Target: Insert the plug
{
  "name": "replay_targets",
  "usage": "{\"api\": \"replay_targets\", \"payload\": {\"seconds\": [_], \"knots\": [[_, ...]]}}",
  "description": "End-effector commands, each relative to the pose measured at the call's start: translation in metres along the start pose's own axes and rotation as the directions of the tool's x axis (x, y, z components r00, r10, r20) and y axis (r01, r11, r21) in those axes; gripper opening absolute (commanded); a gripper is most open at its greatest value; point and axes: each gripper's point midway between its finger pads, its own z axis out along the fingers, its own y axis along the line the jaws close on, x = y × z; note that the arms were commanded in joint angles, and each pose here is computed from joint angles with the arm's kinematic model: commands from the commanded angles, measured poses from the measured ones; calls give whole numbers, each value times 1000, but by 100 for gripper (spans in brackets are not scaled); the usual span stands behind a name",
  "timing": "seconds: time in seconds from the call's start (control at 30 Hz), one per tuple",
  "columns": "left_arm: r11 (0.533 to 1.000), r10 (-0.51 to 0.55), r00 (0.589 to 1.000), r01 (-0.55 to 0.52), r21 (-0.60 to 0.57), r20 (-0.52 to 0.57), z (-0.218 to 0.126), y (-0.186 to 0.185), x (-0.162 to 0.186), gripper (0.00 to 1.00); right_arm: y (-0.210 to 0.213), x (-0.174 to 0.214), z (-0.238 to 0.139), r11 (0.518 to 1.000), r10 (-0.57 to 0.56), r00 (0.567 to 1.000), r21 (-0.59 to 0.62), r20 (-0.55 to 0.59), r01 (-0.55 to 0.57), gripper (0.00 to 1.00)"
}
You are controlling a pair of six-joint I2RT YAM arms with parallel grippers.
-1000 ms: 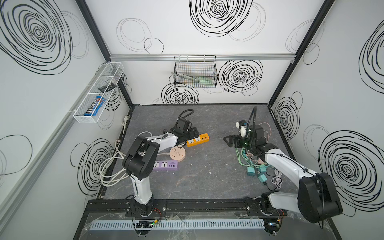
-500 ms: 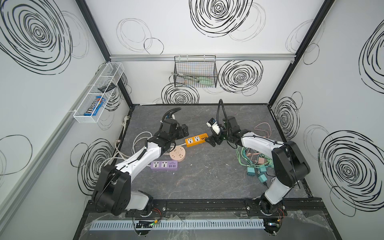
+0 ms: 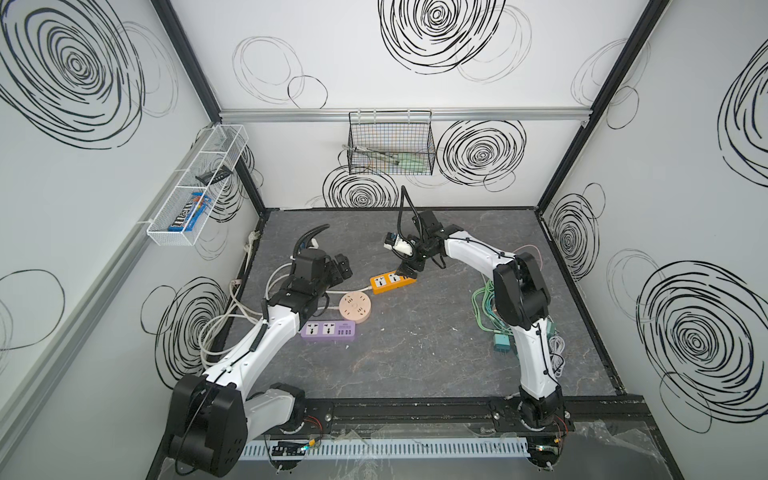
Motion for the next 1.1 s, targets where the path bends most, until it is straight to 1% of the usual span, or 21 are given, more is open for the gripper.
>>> {"api": "replay_targets", "payload": {"seconds": [0.0, 0.13, 0.2, 0.3, 0.43, 0.6, 0.7, 0.8, 0.83, 0.97, 1.07], "knots": [[1000, -15, 1000, 15, -7, 11, -2, 6, -2, 96, 31, 13, 8, 989, -84, 992, -133, -90, 72, 97], [1000, -14, 1000, 14, -8, 4, 0, 7, -2, 96, 43, 14, 16, 981, -99, 990, -176, -101, 80, 98], [1000, -10, 1000, 10, -7, 1, 1, 7, -2, 96, 50, 15, 18, 976, -106, 989, -199, -101, 84, 99], [1000, -8, 1000, 8, 2, -3, 3, 5, -1, 96, 56, 19, 23, 973, -117, 987, -211, -109, 93, 100], [1000, 8, 1000, -8, 22, -20, 7, -1, 4, 96, 47, 34, 36, 984, -153, 972, -114, -178, 134, 95], [999, 43, 998, -41, 28, -46, 12, -10, 16, 96, 40, 40, 39, 988, -150, 967, -61, -208, 140, 85], [998, 63, 996, -61, 35, -67, 16, -17, 24, 96, 33, 44, 32, 993, -121, 969, -27, -217, 118, 80], [992, 122, 990, -120, 25, -77, 19, -27, 31, 96, 24, 56, 23, 998, -63, 973, -4, -224, 63, 77], [990, 143, 986, -142, 18, -83, 21, -30, 34, 96, 20, 62, 19, 999, -42, 973, 7, -228, 45, 74], [984, 179, 976, -179, 17, -122, 30, -41, 48, 96, 7, 92, 8, 999, 13, 964, 51, -267, 1, 73], [983, 183, 973, -180, 32, -139, 35, -48, 56, 96, 4, 116, 3, 997, 16, 949, 77, -314, 9, 72]]}}
